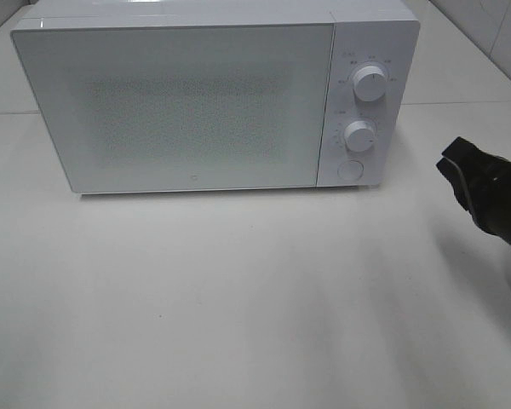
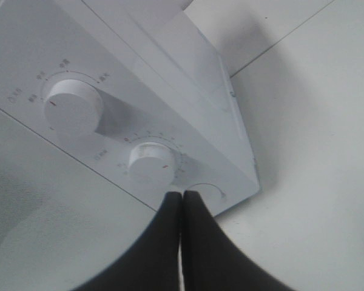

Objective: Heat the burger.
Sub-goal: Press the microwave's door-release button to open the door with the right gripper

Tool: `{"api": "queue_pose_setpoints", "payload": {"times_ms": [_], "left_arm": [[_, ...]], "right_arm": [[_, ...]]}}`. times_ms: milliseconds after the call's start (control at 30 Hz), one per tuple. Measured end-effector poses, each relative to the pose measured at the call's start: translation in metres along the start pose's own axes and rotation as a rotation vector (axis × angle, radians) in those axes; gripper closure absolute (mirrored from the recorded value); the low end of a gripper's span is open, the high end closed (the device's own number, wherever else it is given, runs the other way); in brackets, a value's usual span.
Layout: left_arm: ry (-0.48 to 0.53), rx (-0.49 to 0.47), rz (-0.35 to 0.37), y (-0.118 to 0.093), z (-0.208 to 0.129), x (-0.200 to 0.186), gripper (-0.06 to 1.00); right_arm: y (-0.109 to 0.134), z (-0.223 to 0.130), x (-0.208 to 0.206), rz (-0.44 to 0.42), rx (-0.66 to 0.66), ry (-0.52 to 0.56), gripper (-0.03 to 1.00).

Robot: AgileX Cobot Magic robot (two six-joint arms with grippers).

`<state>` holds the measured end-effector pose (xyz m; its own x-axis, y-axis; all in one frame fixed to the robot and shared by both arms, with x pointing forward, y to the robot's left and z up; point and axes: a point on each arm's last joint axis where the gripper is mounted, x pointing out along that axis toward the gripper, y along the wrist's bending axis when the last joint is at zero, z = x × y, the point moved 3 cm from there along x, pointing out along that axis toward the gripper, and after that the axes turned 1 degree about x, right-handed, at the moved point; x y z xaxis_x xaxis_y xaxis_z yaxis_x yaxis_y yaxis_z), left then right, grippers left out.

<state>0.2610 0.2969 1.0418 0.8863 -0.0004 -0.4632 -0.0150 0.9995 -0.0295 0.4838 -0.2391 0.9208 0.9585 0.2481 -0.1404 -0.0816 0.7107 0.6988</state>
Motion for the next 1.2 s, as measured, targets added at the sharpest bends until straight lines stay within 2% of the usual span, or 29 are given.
{"api": "queue_pose_setpoints", "payload": {"times_ms": [133,267,333,533,633,767,1200], "left_arm": [[0.0,0.0,0.0,0.0,0.0,0.0,-0.05],[0.0,0.0,0.0,0.0,0.0,0.0,-0.05],[0.0,0.0,0.0,0.0,0.0,0.0,-0.05],[0.0,0.0,0.0,0.0,0.0,0.0,-0.05],[0.0,0.0,0.0,0.0,0.0,0.0,-0.05],[0.0,0.0,0.0,0.0,0.0,0.0,-0.05],[0.0,0.0,0.0,0.0,0.0,0.0,-0.05]], "right_arm": [[0.01,-0.001,0.007,0.039,0.057,0.0,0.94],[0.011,-0.004,0.008,0.038,0.105,0.008,0.94],[0.004,-0.016,0.012,-0.01,0.193,0.027,0.94],[0.004,-0.027,0.023,-0.032,0.27,0.043,0.94],[0.006,-0.036,0.036,-0.047,0.389,0.039,0.94],[0.005,-0.046,0.051,-0.079,0.475,0.051,0.94],[0.005,-0.057,0.086,-0.147,0.545,0.083,0.94]]}}
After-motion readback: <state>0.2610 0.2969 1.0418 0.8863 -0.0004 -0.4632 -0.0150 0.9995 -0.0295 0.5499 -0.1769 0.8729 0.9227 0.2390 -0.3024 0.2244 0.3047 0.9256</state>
